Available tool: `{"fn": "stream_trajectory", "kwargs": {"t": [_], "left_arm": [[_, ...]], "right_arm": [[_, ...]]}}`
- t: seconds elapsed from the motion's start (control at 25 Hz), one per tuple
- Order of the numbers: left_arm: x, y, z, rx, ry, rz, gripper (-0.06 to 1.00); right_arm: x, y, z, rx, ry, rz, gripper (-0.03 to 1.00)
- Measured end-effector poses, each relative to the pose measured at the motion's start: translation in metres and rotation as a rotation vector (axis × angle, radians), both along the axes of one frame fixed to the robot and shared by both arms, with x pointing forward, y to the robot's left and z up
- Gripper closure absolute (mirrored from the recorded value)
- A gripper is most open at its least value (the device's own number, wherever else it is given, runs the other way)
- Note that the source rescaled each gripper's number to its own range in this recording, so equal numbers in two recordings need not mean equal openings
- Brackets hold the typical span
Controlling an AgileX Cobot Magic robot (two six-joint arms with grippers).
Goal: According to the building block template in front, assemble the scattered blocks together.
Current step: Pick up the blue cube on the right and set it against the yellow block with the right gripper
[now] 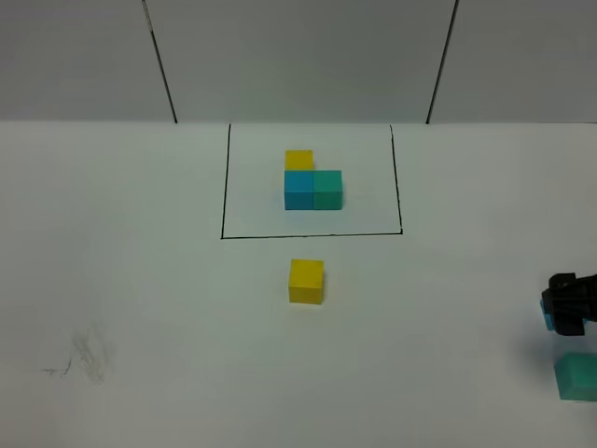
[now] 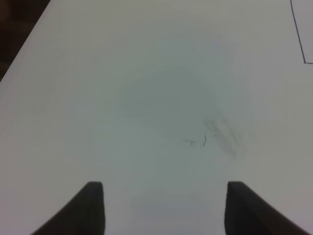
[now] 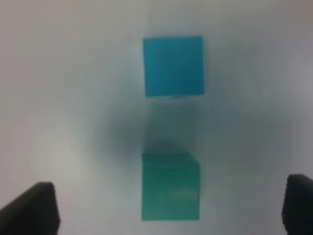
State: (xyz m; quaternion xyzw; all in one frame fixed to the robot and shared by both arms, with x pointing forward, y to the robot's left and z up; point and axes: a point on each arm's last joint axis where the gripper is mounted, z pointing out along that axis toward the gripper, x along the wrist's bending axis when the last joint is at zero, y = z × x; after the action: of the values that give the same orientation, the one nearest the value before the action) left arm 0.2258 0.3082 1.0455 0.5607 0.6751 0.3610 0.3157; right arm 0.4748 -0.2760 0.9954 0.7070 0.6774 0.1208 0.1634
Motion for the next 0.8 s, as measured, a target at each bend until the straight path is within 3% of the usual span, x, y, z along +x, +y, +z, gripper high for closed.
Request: {"fn": "stream_trajectory", "kwargs": {"t": [0.28, 0.8], "left_arm": [[0.0, 0.0, 0.0, 0.001, 0.0, 0.0, 0.78], [0.0, 0.0, 0.0, 0.002, 0.0, -0.001, 0.81]], "right_arm": [[0.011, 0.004, -0.002, 0.039, -0.137, 0.026, 0.07], [0.048, -0.007, -0.06, 0.03, -0.086, 0.019, 0.07]]}}
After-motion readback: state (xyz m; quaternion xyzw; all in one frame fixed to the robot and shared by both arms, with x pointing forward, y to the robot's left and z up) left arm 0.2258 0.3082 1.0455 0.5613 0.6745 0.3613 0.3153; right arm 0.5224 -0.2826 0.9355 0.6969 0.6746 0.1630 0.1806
